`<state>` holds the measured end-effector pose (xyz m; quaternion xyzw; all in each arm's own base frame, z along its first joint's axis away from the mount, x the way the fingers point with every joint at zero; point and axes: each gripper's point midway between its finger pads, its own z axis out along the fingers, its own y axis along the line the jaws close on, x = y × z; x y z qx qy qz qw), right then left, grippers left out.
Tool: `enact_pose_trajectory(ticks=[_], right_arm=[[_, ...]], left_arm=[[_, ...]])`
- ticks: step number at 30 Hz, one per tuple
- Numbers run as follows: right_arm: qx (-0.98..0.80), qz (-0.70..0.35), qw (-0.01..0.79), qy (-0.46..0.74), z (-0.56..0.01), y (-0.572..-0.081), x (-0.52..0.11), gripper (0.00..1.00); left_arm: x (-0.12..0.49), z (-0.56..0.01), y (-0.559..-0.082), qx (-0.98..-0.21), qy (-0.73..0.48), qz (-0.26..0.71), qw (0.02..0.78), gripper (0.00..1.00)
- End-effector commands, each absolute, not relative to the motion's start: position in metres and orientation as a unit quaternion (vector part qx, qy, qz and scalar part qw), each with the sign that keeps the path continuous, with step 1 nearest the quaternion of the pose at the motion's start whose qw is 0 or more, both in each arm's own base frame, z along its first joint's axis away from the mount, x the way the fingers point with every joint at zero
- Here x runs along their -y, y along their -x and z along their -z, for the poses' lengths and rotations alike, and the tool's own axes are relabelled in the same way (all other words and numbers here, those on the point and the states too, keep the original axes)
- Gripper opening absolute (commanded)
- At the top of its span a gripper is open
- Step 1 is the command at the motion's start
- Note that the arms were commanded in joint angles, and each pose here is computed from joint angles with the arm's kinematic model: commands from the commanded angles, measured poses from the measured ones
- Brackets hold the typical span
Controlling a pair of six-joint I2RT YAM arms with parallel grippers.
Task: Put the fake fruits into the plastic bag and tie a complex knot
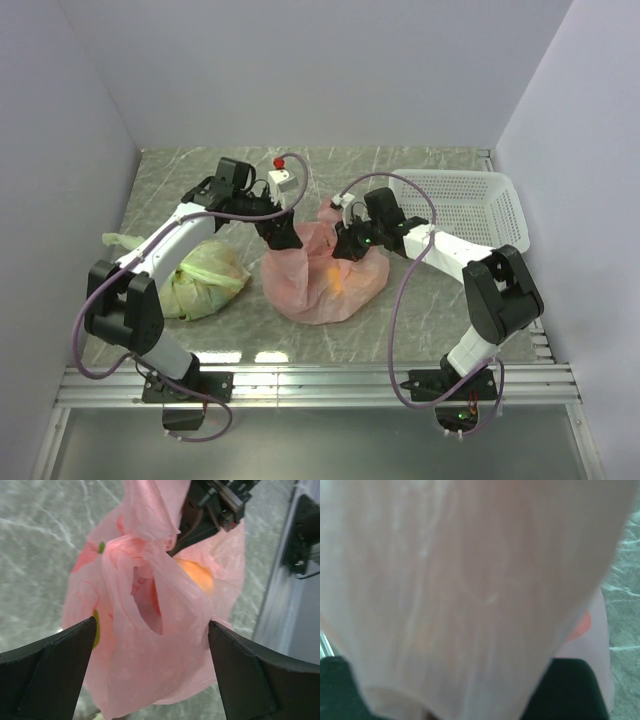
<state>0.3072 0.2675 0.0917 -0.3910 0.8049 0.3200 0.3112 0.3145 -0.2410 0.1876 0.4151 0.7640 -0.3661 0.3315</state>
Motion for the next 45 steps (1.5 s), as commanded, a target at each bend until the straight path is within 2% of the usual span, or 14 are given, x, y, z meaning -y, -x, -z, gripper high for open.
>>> enact_pose_trajectory(ticks=[1, 9, 16, 21, 28, 29, 30, 33, 35, 39, 41, 42, 44, 45], right_arm=[[-0.8, -0.309, 0.328, 0.397, -0.106, -0.317, -0.272, 0.0], [-0.803, -0.296, 0.336, 0.394, -0.109, -0.321, -0.269, 0.0], [-0.801, -0.294, 0.345, 0.391, -0.114, -0.321, -0.267, 0.0], [-0.799, -0.296, 0.346, 0.393, -0.117, -0.322, -0.27, 0.0], [-0.799, -0.293, 0.343, 0.398, -0.117, -0.322, -0.27, 0.0], [-0.799, -0.292, 0.342, 0.4, -0.115, -0.321, -0.27, 0.0], [-0.799, -0.29, 0.342, 0.401, -0.114, -0.322, -0.269, 0.0], [-0.798, -0.29, 0.336, 0.408, -0.109, -0.32, -0.268, 0.0], [-0.799, -0.289, 0.328, 0.412, -0.105, -0.317, -0.268, 0.0], [-0.799, -0.285, 0.325, 0.418, -0.101, -0.317, -0.268, 0.0], [-0.803, -0.279, 0.319, 0.419, -0.097, -0.317, -0.267, 0.0], [-0.803, -0.281, 0.316, 0.42, -0.098, -0.317, -0.267, 0.0], [-0.802, -0.28, 0.321, 0.419, -0.098, -0.318, -0.267, 0.0], [-0.8, -0.281, 0.325, 0.419, -0.102, -0.318, -0.267, 0.0]], left_arm=[[0.256, -0.211, -0.297, -0.731, -0.422, 0.428, 0.322, 0.99], [0.242, -0.224, -0.297, -0.772, -0.391, 0.394, 0.309, 0.99], [0.235, -0.225, -0.306, -0.815, -0.319, 0.354, 0.33, 0.99], [0.255, -0.221, -0.318, -0.814, -0.336, 0.321, 0.349, 0.99], [0.272, -0.186, -0.32, -0.822, -0.36, 0.319, 0.304, 0.99], [0.272, -0.183, -0.318, -0.823, -0.364, 0.32, 0.297, 0.95], [0.272, -0.182, -0.316, -0.823, -0.366, 0.322, 0.292, 0.8], [0.265, -0.188, -0.318, -0.821, -0.358, 0.334, 0.294, 0.52], [0.254, -0.194, -0.325, -0.822, -0.348, 0.328, 0.31, 0.42], [0.23, -0.222, -0.335, -0.809, -0.324, 0.341, 0.351, 0.02], [0.215, -0.237, -0.341, -0.794, -0.307, 0.362, 0.38, 0.01], [0.212, -0.232, -0.336, -0.793, -0.308, 0.365, 0.377, 0.09], [0.215, -0.238, -0.315, -0.766, -0.355, 0.387, 0.371, 0.17], [0.216, -0.232, -0.304, -0.764, -0.363, 0.399, 0.353, 0.32]])
